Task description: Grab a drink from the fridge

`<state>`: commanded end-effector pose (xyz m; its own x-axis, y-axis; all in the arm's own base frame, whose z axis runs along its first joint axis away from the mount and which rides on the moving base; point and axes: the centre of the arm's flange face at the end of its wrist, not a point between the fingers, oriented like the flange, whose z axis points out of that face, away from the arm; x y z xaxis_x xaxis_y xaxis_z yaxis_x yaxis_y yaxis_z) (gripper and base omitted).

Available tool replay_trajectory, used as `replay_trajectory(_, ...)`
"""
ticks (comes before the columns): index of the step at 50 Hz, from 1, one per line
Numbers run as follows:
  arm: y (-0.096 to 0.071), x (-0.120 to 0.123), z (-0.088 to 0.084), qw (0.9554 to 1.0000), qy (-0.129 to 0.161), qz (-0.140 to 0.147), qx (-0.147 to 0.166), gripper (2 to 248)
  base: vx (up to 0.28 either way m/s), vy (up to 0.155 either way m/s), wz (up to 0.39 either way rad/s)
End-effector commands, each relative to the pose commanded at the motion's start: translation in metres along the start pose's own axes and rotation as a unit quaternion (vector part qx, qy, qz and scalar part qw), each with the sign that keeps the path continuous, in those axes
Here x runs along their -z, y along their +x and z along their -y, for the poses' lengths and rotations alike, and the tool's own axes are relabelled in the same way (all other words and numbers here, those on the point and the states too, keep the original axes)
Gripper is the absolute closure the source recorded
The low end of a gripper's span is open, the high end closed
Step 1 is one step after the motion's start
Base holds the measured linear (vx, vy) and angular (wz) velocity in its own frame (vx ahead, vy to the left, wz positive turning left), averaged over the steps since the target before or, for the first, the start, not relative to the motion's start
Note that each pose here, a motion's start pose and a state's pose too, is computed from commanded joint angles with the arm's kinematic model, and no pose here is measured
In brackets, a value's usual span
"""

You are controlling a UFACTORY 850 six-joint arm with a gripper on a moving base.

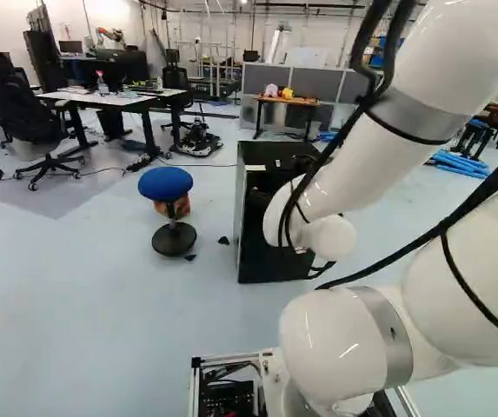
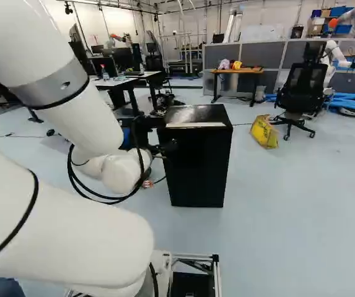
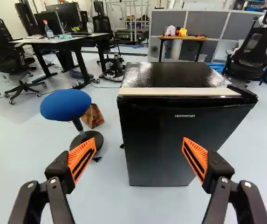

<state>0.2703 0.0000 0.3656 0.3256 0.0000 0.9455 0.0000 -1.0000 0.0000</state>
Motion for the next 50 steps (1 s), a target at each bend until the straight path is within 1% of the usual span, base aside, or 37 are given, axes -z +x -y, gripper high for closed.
replay_trajectory(9, 0.000, 0.000, 0.000, 1.0000, 0.000, 0.000, 0.000, 3, 0.001, -0.086, 0.017)
replay_trajectory(25, 0.000, 0.000, 0.001, 1.0000, 0.001, 0.000, 0.000, 3, 0.000, 0.001, 0.000)
replay_trajectory(36, 0.002, -0.004, 0.007, 1.0000, 0.008, 0.001, -0.001, 3, 0.000, 0.000, 0.000)
replay_trajectory(50, 0.010, -0.019, 0.017, 0.9999, 0.005, 0.005, -0.014, 3, 0.000, 0.000, 0.000)
